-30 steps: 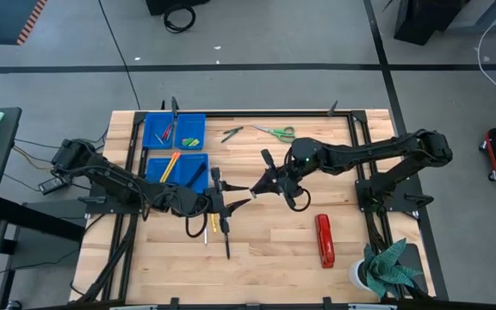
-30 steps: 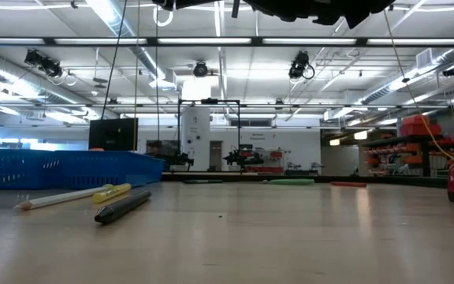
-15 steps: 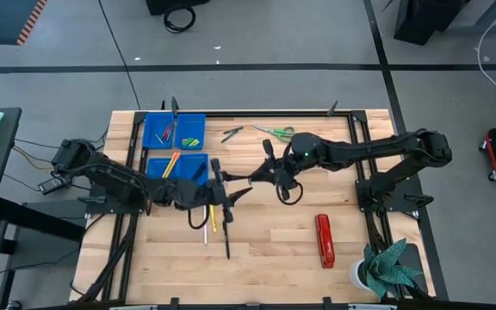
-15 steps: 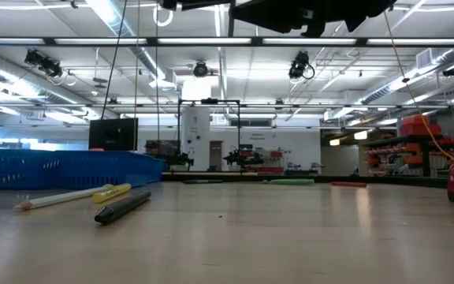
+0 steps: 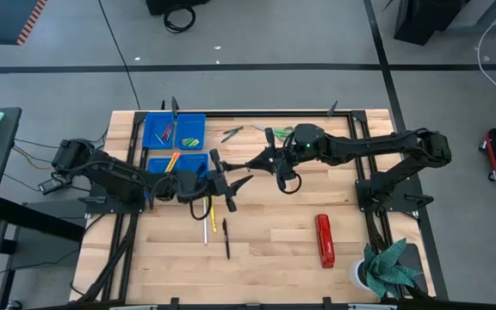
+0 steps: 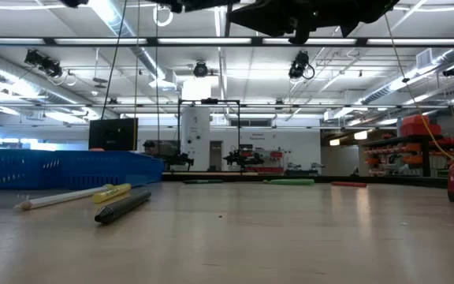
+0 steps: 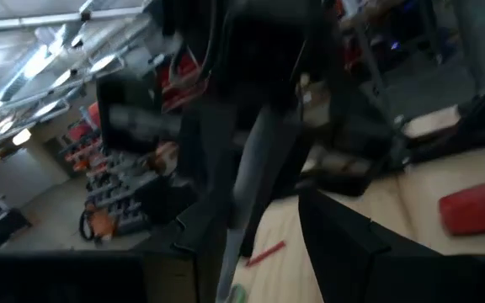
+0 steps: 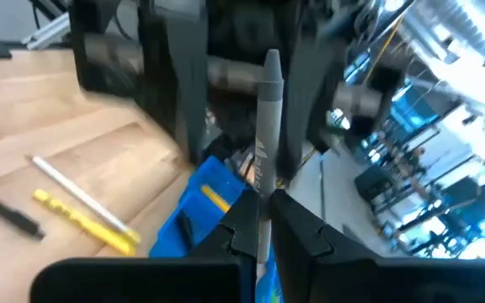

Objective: Sort crayons/erasers/pens/pencils in bins
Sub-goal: Put the gray crayon into the top left blue bin

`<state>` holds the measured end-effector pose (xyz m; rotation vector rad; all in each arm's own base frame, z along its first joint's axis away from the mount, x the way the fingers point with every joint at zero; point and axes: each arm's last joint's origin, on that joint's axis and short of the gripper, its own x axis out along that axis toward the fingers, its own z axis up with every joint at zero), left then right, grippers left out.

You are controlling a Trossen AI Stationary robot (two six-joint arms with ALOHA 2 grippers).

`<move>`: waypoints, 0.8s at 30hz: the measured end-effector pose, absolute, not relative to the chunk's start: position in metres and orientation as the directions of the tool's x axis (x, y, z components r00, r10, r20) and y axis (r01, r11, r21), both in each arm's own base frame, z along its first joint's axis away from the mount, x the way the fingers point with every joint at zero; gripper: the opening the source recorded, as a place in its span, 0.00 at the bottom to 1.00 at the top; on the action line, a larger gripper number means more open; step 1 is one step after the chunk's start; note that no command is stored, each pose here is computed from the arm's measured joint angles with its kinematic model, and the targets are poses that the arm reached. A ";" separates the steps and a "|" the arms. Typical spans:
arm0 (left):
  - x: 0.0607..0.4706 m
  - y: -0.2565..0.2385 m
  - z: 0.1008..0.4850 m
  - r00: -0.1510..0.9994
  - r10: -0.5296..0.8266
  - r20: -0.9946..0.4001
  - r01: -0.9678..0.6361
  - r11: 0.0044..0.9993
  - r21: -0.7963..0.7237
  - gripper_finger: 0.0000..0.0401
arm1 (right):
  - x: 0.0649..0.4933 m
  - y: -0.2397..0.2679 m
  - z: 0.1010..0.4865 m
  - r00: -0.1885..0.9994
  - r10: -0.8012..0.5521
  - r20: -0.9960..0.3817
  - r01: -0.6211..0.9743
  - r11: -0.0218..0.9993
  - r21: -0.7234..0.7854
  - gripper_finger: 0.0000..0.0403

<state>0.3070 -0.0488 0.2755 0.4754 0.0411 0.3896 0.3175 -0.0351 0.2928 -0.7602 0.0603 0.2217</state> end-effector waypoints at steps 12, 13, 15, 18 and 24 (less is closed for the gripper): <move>0.311 -0.027 0.277 0.918 0.390 0.067 -0.373 0.797 0.475 0.30 | 0.317 -0.042 0.294 0.979 0.166 -0.122 -0.204 0.697 -0.687 0.07; 0.311 -0.026 0.277 0.921 0.383 0.068 -0.367 0.799 0.475 0.30 | 0.316 -0.043 0.294 0.979 0.166 -0.122 -0.204 0.699 -0.686 0.07; 0.311 -0.026 0.277 0.922 0.379 0.072 -0.366 0.799 0.477 0.28 | 0.316 -0.044 0.294 0.979 0.162 -0.122 -0.201 0.703 -0.682 0.07; 0.311 -0.026 0.278 0.925 0.372 0.079 -0.363 0.800 0.478 0.26 | 0.316 -0.048 0.294 0.980 0.155 -0.121 -0.196 0.715 -0.671 0.07; 0.311 -0.026 0.279 0.928 0.362 0.088 -0.359 0.804 0.474 0.25 | 0.315 -0.048 0.295 0.981 0.154 -0.122 -0.196 0.726 -0.659 0.07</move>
